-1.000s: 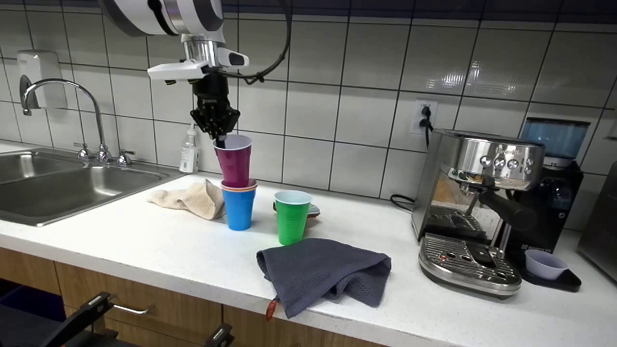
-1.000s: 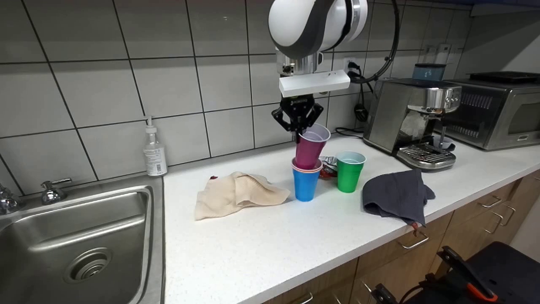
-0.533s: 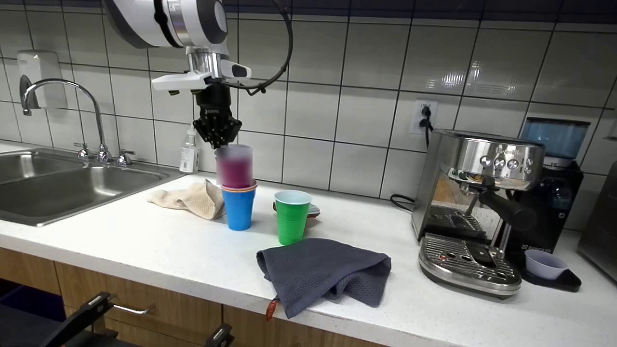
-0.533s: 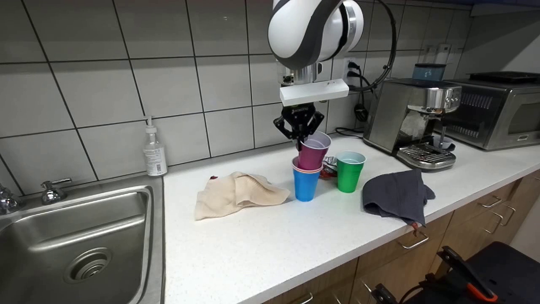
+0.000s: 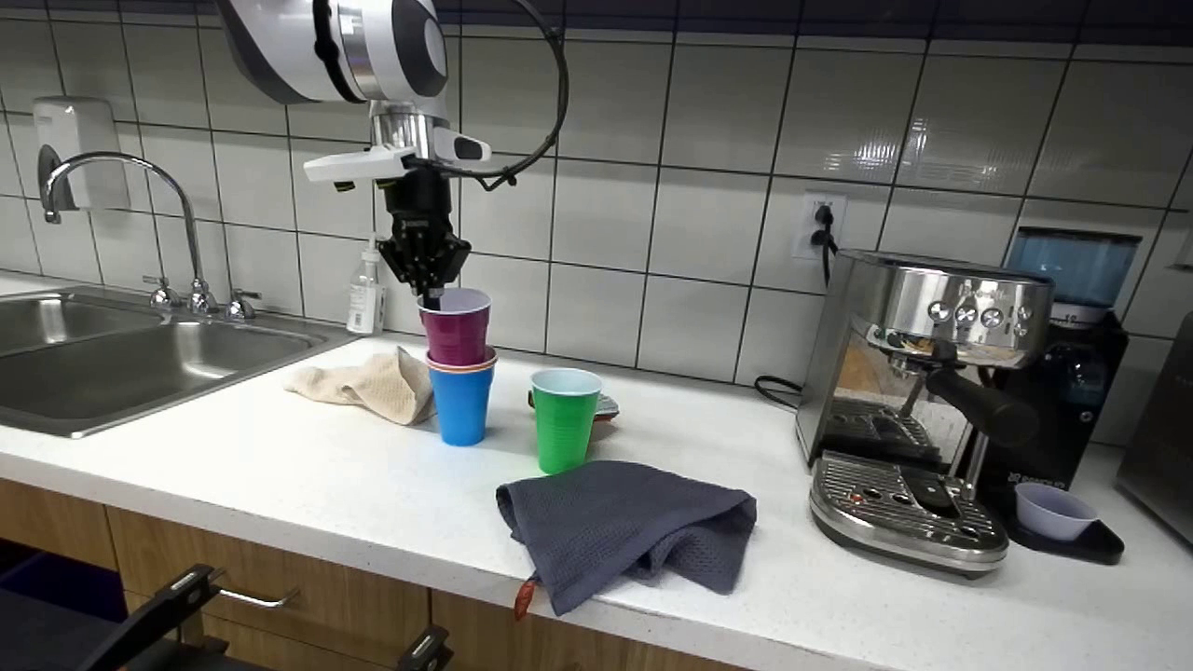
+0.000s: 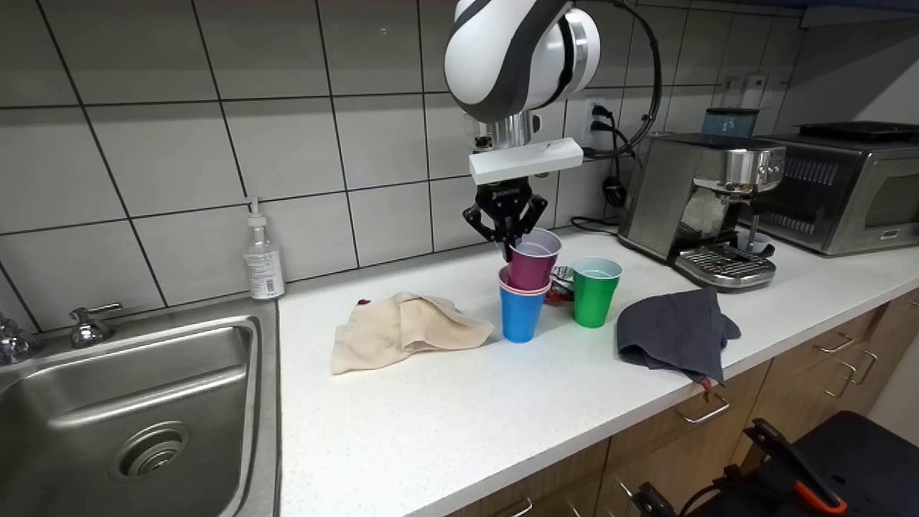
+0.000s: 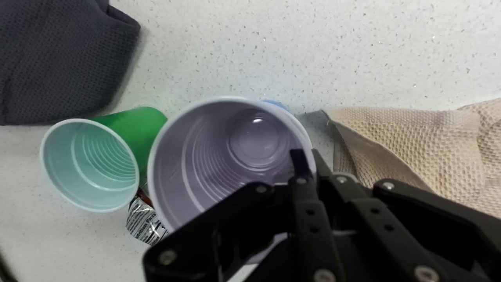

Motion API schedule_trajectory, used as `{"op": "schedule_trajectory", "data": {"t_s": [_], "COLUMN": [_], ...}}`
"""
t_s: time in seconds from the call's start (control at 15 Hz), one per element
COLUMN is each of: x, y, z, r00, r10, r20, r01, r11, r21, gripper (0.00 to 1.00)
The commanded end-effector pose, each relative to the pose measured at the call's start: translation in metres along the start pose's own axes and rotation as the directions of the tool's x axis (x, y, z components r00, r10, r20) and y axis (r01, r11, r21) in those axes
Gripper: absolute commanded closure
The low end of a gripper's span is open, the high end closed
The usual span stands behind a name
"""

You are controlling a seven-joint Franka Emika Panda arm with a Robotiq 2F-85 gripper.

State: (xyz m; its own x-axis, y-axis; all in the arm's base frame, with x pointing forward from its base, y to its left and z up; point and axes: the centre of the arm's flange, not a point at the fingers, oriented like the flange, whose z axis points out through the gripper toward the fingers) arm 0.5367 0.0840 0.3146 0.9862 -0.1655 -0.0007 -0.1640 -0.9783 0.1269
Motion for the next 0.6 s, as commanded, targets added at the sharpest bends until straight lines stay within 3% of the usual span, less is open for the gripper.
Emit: {"op": "schedule_trajectory", "data": {"t_s": [0.0, 0.33, 0.4, 0.47, 0.53], "x": [0.0165, 0.0221, 0.0232, 0.0245, 0.0256], "y": [-0.0075, -0.0100, -0.0105, -0.0105, -0.0103], "z": [-0.0038, -0.0001, 0.0000, 0.0002, 0.0004], "r00": [0.998, 0.997, 0.997, 0.997, 0.997], "r10": [0.019, 0.027, 0.029, 0.032, 0.033], "r20": [0.052, 0.077, 0.078, 0.077, 0.077], "r01": [-0.019, -0.027, -0.028, -0.031, -0.032], "r11": [1.000, 1.000, 1.000, 0.999, 0.999], "r21": [-0.009, -0.010, -0.010, -0.013, -0.013], "gripper": [0.99, 0.99, 0.91, 0.69, 0.67]}}
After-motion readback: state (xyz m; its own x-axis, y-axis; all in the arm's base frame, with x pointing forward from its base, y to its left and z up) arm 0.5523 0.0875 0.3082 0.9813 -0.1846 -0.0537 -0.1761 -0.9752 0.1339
